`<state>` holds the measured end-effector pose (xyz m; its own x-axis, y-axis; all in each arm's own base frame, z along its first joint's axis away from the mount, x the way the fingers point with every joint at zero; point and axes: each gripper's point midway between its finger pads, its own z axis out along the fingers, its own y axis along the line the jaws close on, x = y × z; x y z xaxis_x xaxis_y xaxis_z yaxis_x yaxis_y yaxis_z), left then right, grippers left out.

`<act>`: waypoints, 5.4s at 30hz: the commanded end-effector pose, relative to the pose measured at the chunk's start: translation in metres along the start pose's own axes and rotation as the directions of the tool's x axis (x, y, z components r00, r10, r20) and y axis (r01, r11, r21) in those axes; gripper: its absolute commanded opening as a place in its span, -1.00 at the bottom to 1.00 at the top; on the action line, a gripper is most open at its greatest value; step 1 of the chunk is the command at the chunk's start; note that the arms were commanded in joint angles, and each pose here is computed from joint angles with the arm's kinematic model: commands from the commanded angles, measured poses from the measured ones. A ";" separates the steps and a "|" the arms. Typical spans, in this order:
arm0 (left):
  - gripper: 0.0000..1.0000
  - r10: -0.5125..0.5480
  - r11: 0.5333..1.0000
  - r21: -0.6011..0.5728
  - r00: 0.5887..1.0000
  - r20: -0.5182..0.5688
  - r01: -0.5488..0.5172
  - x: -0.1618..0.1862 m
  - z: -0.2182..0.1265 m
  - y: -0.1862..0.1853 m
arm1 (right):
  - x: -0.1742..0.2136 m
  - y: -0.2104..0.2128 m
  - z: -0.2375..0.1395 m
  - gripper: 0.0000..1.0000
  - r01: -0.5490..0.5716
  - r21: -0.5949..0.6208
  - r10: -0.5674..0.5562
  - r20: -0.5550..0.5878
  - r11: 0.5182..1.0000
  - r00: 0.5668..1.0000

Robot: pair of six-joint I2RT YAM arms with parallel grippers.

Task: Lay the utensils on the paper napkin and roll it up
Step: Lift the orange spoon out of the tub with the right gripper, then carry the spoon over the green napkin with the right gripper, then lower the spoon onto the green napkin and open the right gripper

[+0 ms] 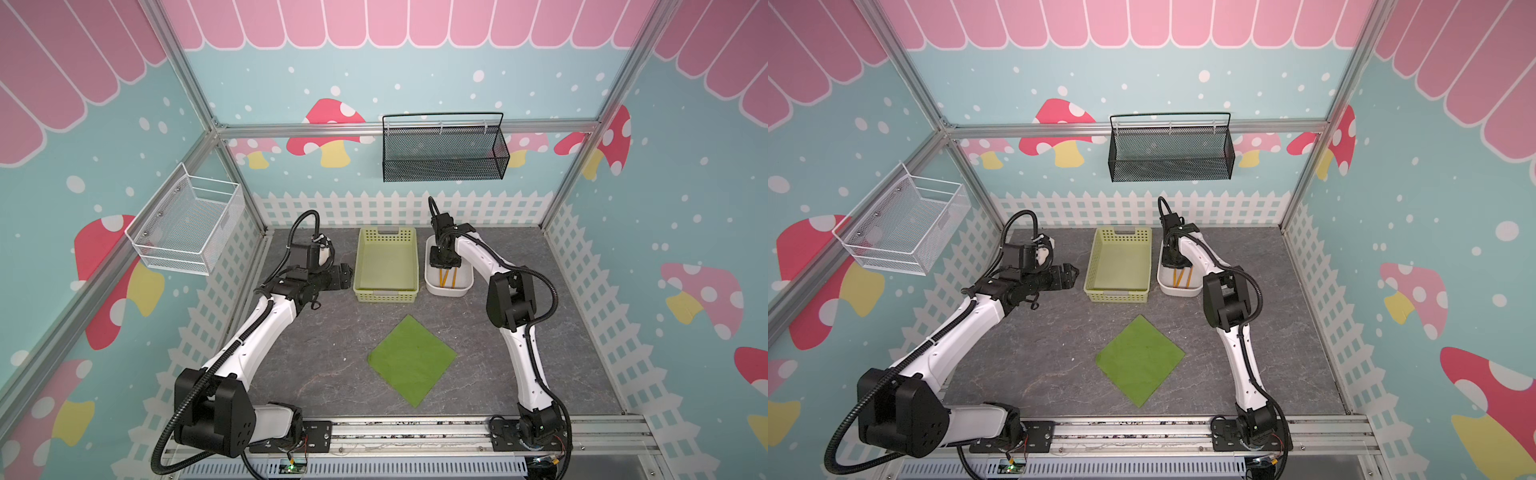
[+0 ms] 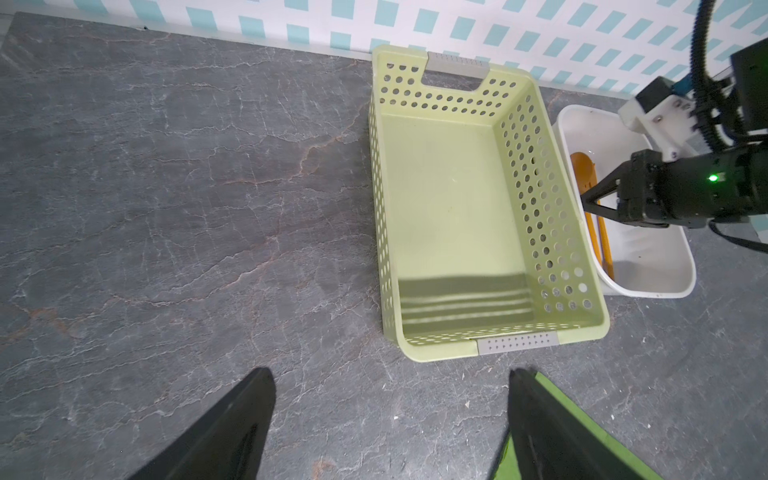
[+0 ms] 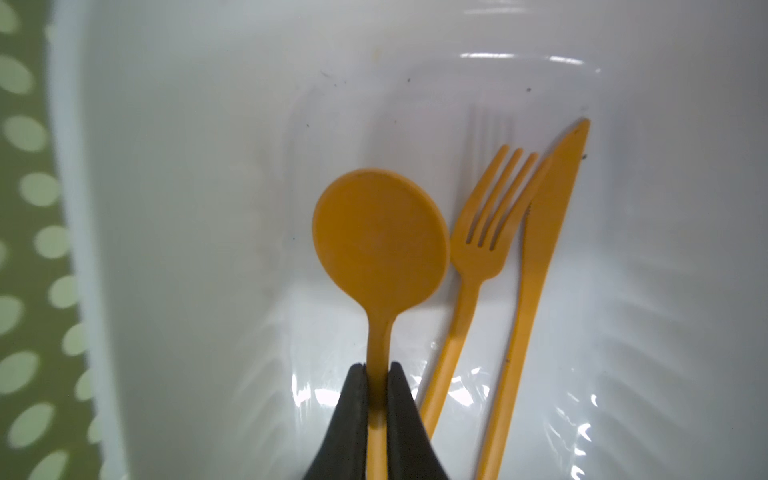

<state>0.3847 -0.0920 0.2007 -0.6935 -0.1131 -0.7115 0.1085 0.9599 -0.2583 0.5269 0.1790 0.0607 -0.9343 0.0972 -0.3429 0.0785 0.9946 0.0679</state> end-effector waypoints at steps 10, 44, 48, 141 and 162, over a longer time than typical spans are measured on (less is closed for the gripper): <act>0.79 0.003 1.000 -0.014 1.000 0.012 -0.003 -0.003 -0.008 0.003 | -0.014 0.007 -0.072 -0.81 0.021 -0.025 -0.019 0.085 0.999 0.996; 0.80 0.008 1.000 -0.009 0.998 0.057 -0.008 -0.007 -0.029 0.001 | 0.178 0.080 -0.134 -0.94 -0.036 -0.271 0.044 0.023 0.962 0.999; 0.80 0.003 1.000 -0.008 0.999 0.053 -0.003 -0.006 -0.029 0.001 | 0.209 0.088 -0.127 -0.95 -0.063 -0.285 0.064 -0.005 0.957 0.998; 0.79 -0.009 1.000 0.007 0.999 0.048 0.009 -0.005 -0.028 -0.001 | 0.298 0.115 -0.054 -0.67 -0.009 -0.236 -0.023 -0.134 0.972 0.991; 0.80 -0.004 1.000 0.001 0.998 0.057 0.004 -0.006 -0.030 -0.001 | 0.295 0.115 -0.058 -0.52 0.023 -0.238 -0.054 -0.124 0.971 0.991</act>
<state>0.3714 -0.0869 0.2270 -0.6472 -0.1277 -0.7516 0.1135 0.9588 -0.2605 0.2383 0.3267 0.0239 -0.9715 0.0313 -0.2350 -0.0449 0.9489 0.3123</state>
